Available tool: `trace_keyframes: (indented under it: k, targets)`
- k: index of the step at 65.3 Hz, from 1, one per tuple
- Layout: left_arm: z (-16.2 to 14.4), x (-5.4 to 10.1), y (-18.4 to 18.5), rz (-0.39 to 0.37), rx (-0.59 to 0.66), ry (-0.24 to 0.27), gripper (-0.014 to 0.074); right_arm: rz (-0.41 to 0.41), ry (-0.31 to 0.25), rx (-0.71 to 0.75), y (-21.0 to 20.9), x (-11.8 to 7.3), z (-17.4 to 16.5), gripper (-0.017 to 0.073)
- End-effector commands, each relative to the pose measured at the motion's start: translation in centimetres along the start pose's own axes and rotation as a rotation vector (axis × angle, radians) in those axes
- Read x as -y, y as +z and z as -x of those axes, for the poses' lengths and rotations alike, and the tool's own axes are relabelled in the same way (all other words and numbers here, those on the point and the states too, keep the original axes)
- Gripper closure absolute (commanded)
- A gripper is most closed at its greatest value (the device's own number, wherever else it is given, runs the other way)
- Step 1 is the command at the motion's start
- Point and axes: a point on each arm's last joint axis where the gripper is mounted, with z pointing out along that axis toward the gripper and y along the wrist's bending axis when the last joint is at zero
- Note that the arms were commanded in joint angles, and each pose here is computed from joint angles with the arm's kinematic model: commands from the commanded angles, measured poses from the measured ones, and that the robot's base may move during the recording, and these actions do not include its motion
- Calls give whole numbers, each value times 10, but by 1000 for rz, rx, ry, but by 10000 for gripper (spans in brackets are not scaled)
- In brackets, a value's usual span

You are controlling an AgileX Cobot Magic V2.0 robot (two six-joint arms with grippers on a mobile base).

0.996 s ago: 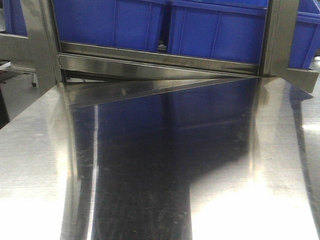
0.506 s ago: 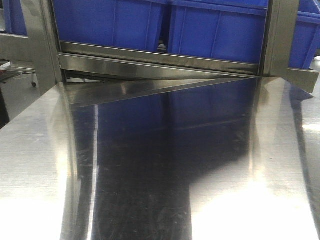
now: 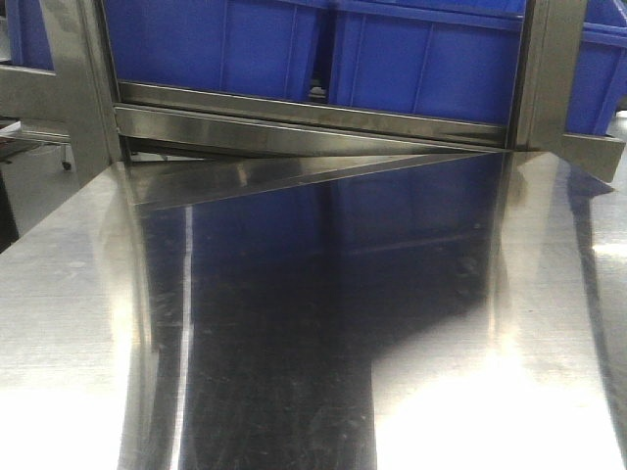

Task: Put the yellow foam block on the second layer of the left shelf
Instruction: 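Back the base away from the table holding the cube in the right gripper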

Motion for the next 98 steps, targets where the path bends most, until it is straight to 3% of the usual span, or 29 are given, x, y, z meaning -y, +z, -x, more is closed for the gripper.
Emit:
trace_keyframes:
  k: [1, 98]
  targets:
    - [-1, 1, 1, -18, 52, -6, 457, 0, -24, 94, -3, -1, 14, 302]
    - [-1, 1, 1, -18, 52, -6, 457, 0, -24, 93, -3, -1, 14, 302]
